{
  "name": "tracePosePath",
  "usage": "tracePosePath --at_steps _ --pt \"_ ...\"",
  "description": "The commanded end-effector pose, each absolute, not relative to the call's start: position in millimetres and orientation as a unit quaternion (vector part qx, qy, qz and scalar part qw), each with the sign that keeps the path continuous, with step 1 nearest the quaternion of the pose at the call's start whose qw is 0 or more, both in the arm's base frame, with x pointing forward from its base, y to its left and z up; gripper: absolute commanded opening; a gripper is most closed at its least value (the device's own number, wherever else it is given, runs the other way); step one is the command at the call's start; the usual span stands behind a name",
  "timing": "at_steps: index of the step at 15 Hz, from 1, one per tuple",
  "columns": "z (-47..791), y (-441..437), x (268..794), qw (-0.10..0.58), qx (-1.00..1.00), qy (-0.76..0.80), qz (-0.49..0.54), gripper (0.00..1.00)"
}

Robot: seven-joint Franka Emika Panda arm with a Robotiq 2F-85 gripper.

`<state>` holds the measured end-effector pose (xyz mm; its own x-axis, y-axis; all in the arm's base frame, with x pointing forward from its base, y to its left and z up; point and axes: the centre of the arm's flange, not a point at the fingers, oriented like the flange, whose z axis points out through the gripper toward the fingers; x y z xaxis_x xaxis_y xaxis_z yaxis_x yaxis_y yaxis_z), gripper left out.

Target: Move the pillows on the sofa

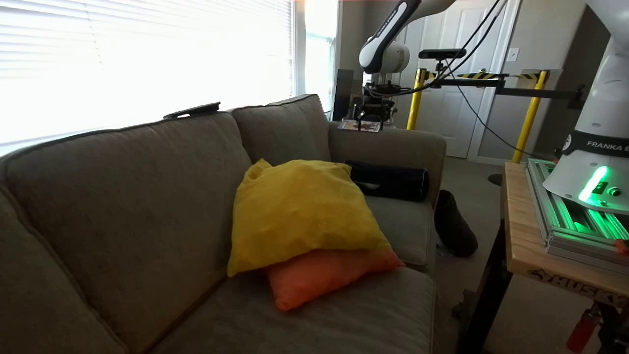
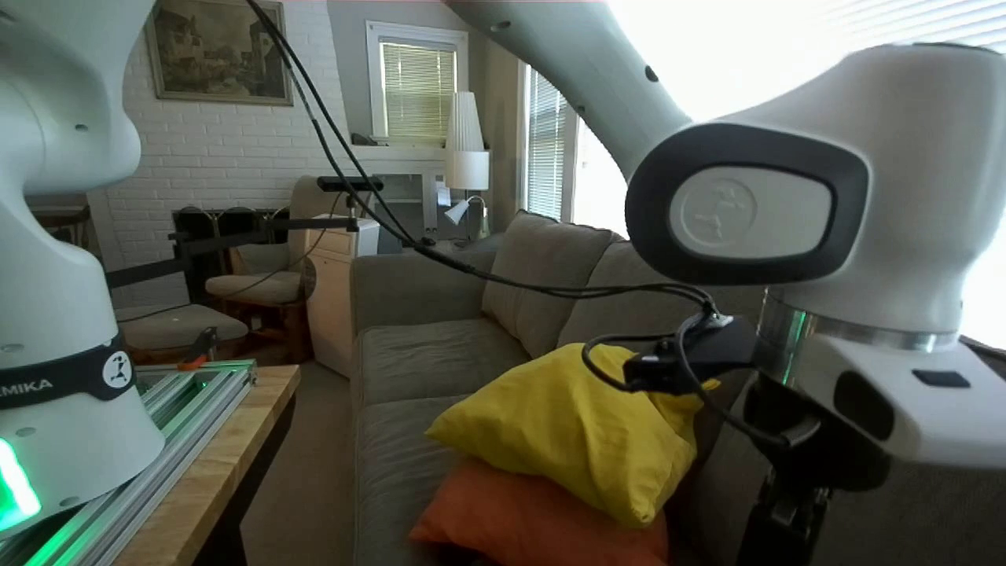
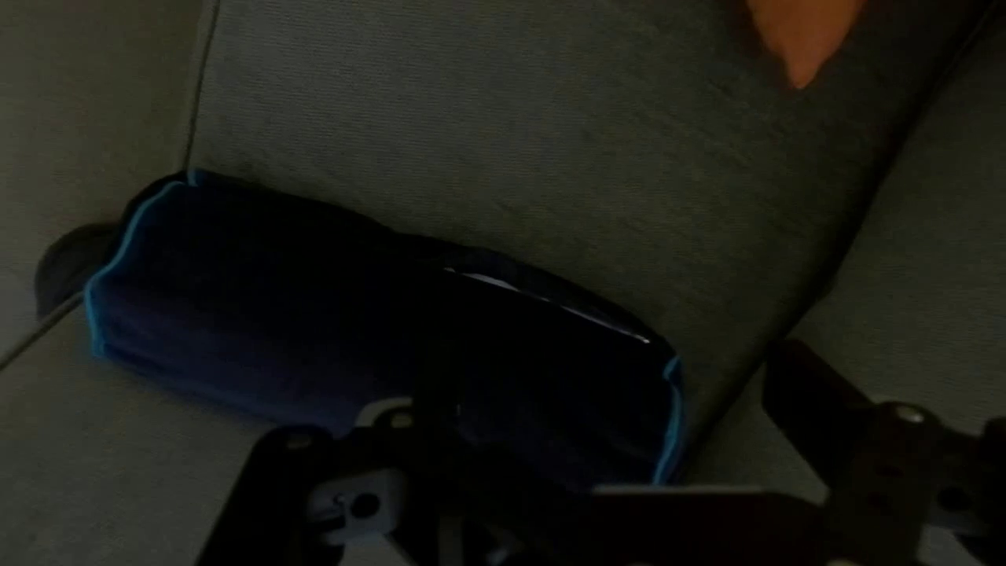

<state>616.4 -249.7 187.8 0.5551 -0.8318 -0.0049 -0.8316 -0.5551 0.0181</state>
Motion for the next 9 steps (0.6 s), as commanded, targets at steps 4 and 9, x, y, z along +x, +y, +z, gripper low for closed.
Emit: tracePosePath --at_steps 4,9 --pt "166 -271 611 0.031 0.856 -0.516 -0.019 1.0" --pt "136 -277 629 0.058 0.878 -0.474 -0.028 1.0"
